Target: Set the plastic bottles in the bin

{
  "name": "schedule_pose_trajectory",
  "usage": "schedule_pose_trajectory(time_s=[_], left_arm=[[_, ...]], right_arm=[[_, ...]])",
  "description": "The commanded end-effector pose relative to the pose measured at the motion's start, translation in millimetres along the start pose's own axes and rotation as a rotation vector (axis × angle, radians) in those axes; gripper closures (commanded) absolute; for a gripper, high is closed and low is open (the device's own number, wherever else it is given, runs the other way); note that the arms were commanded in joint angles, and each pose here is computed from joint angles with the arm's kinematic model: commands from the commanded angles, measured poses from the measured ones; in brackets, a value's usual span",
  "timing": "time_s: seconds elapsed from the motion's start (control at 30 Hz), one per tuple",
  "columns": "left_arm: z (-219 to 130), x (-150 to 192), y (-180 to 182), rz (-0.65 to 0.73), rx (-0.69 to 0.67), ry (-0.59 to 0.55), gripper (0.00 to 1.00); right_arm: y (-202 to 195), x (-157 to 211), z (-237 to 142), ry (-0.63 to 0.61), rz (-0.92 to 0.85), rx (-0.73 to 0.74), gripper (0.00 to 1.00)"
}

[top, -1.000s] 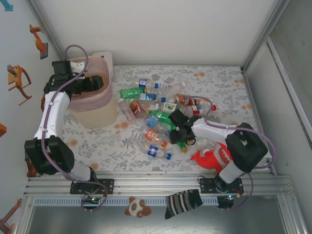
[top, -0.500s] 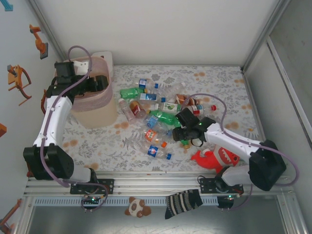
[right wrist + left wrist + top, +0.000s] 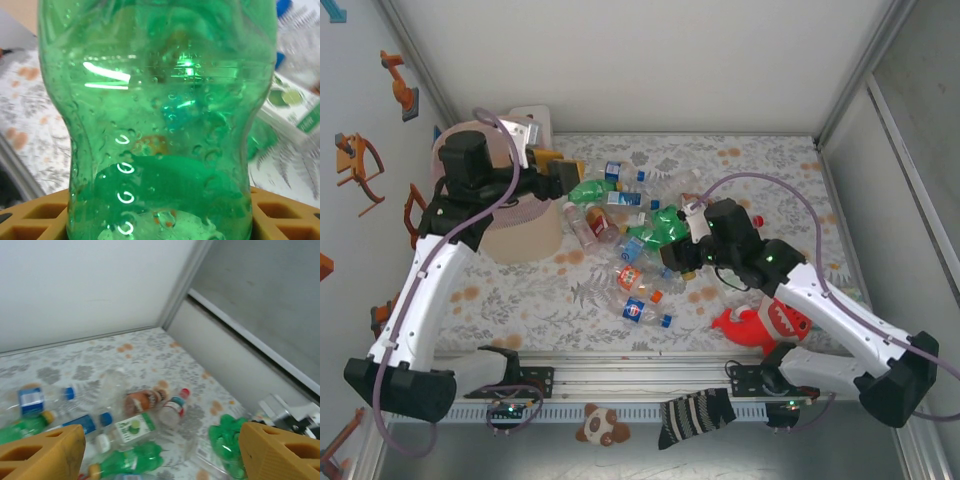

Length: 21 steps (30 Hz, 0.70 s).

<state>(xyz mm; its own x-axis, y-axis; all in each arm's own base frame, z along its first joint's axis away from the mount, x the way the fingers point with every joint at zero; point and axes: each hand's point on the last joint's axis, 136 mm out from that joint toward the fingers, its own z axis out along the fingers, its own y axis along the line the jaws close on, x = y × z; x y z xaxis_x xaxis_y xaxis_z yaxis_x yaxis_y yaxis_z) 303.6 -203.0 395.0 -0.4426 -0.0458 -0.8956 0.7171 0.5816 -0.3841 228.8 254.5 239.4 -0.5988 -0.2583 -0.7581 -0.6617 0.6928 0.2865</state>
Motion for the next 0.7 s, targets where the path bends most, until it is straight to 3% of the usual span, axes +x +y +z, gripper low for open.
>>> schedule_pose_trajectory(time_s=[0.0, 0.3, 0.67], left_arm=[[-6, -16, -44, 0.034, 0.131, -0.050, 0.19], [-9, -13, -111, 0.079, 0.335, -0.053, 0.18], [-8, 6, -163, 0.135, 0.506, -0.058, 0.12]], right_arm=[[40, -41, -23, -0.157, -0.113, -0.170, 0.46], [85, -82, -57, -0.363, -0.218, -0.386, 0.46], [118, -108, -85, -0.484, -0.280, -0.532, 0.48]])
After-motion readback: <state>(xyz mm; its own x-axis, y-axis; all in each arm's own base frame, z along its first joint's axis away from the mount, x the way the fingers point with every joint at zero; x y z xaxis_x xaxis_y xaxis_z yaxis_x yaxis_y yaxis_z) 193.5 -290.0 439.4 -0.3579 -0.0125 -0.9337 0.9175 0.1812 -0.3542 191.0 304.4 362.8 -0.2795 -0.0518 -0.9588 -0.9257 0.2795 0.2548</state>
